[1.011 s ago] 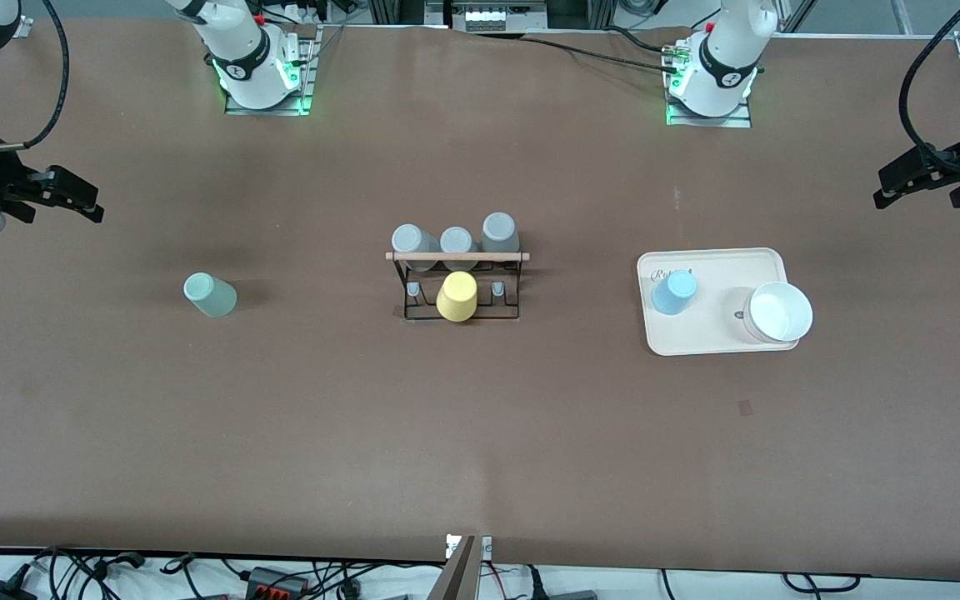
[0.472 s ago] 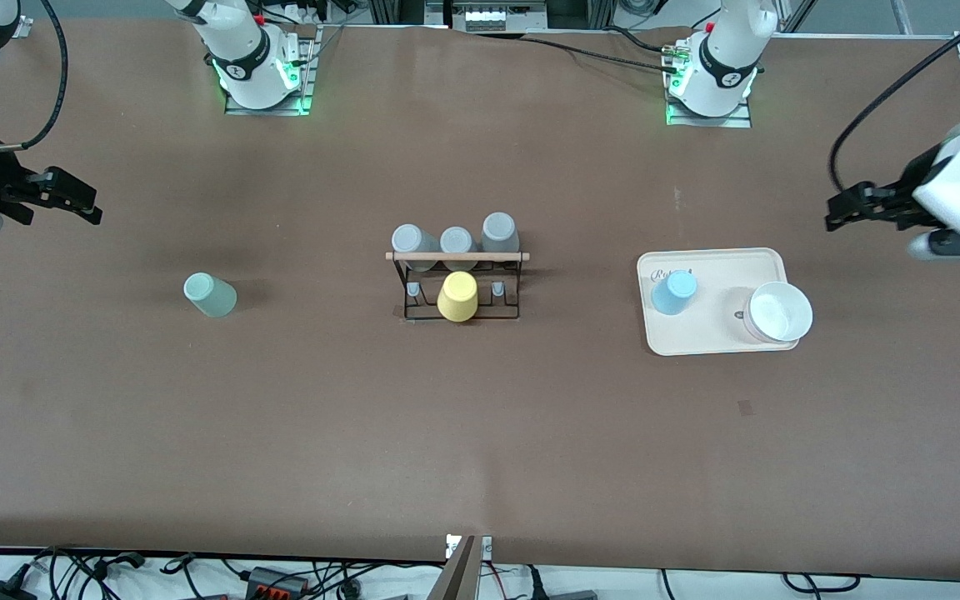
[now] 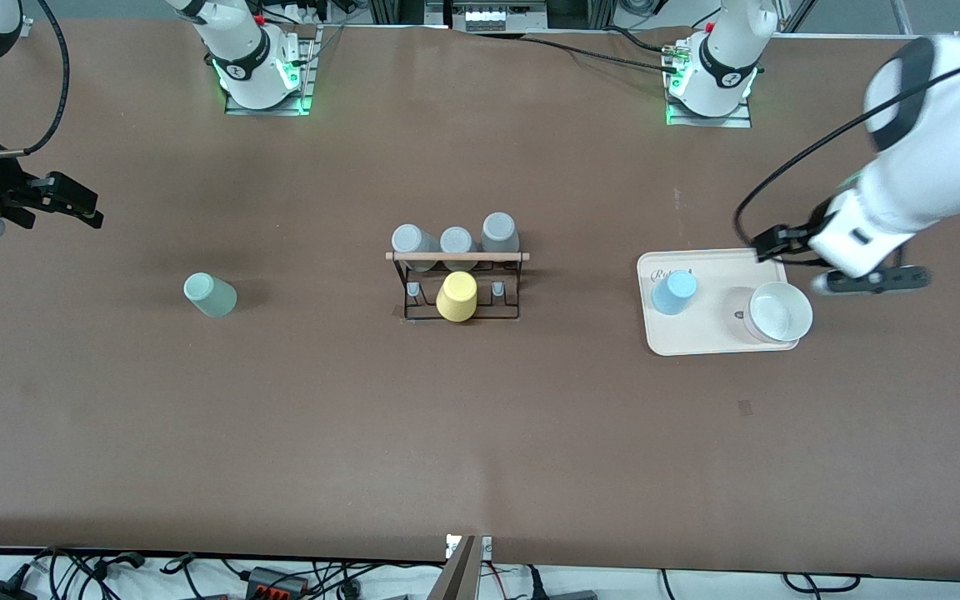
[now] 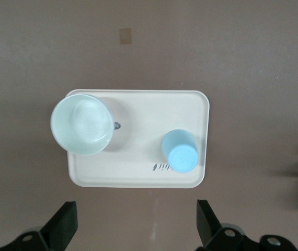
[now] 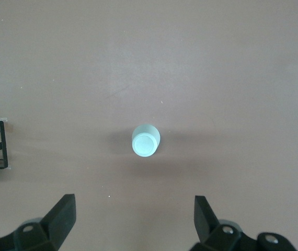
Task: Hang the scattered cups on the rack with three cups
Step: 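Reach the left gripper down to the light blue cup on the tray, then close the left gripper around the light blue cup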
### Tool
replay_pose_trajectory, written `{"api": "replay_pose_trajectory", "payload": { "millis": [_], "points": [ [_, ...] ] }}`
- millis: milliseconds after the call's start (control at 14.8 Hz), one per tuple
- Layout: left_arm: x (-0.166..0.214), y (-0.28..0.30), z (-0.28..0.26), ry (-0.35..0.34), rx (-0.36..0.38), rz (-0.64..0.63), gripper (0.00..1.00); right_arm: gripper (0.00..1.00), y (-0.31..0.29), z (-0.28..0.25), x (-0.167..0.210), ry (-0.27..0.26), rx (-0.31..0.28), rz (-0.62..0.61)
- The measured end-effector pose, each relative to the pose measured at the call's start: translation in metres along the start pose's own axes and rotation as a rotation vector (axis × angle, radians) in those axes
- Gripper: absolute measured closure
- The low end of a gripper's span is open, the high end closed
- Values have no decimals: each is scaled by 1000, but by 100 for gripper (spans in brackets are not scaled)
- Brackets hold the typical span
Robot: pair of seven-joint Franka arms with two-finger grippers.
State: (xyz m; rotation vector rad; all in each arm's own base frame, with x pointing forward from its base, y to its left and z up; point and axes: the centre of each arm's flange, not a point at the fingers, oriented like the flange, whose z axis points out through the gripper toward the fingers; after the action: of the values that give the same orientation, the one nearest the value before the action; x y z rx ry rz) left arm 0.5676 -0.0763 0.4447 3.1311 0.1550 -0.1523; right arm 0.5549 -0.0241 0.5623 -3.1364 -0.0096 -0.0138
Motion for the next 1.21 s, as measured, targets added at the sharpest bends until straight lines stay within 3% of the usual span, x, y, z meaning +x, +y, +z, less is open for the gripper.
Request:
{"api": "replay_pose_trajectory", "payload": {
  "millis": [472, 1213],
  "points": [
    [-2, 40, 118, -19, -17, -33, 0, 0, 2, 2, 2, 0, 0, 3],
    [-14, 52, 213, -19, -42, -51, 0, 0, 4, 4, 2, -5, 0, 7]
  ]
}}
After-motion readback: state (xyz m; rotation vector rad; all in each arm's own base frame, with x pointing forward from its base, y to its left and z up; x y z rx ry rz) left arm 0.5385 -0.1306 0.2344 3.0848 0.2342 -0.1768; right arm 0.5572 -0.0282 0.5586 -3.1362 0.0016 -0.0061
